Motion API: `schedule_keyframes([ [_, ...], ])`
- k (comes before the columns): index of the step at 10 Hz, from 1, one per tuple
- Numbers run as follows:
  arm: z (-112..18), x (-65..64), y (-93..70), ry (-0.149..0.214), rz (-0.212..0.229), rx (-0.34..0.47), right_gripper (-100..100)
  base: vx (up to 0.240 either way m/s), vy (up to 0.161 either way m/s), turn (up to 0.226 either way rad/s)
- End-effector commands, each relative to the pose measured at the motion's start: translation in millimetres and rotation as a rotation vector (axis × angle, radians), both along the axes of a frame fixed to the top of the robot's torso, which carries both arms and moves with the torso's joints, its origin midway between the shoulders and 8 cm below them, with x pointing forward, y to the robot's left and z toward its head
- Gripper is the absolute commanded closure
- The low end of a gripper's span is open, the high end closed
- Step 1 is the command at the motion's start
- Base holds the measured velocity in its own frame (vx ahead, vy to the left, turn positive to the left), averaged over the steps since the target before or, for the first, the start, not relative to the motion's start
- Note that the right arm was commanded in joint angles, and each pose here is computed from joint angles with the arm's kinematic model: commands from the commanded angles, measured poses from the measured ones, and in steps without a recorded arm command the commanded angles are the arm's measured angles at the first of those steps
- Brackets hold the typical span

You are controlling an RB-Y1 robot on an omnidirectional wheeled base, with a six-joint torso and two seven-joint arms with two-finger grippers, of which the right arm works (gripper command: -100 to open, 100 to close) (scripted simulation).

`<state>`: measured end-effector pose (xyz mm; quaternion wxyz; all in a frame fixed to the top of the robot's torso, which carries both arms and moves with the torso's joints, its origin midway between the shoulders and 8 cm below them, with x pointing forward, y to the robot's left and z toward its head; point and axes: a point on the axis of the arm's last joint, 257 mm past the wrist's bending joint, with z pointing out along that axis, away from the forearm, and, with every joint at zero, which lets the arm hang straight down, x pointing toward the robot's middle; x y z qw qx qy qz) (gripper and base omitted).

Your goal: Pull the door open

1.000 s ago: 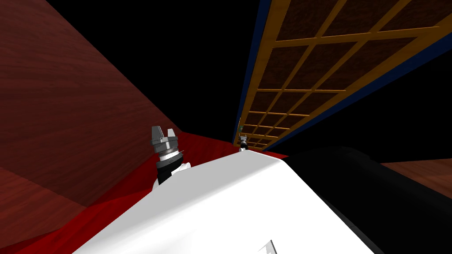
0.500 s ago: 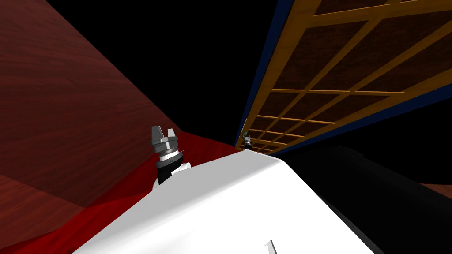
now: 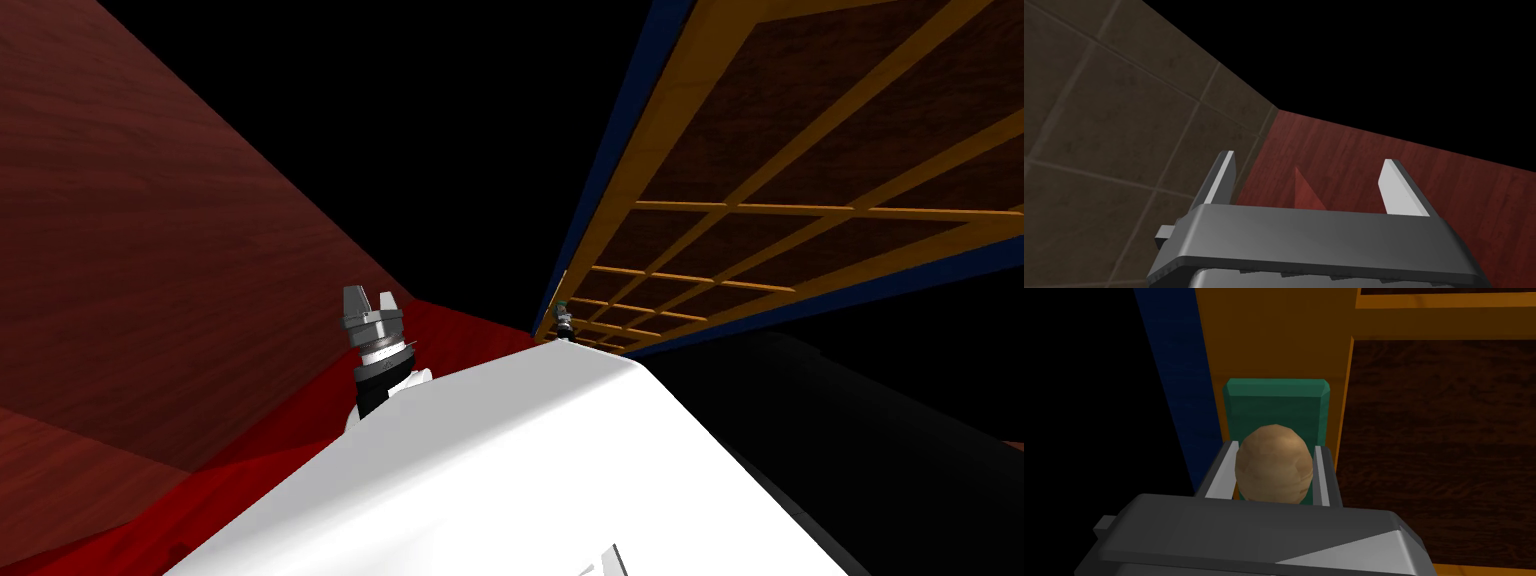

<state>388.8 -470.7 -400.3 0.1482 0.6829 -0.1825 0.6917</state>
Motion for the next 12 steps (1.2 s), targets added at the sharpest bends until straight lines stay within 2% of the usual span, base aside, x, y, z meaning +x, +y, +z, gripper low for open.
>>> schedule_keyframes([
  [1, -0.2, 0.1, 0.7, 0.000, 0.001, 0.001, 100, -0.025, 0.001, 0.012],
  [4, -0.2, 0.1, 0.7, 0.000, 0.001, 0.001, 100, -0.004, 0.000, 0.001],
  [8, -0.3, 4.0, 14.9, -0.001, 0.063, 0.004, 100, -0.172, 0.018, 0.055],
  [12, 0.3, 7.7, 34.2, -0.004, 0.146, 0.011, 100, -0.237, -0.012, 0.083],
])
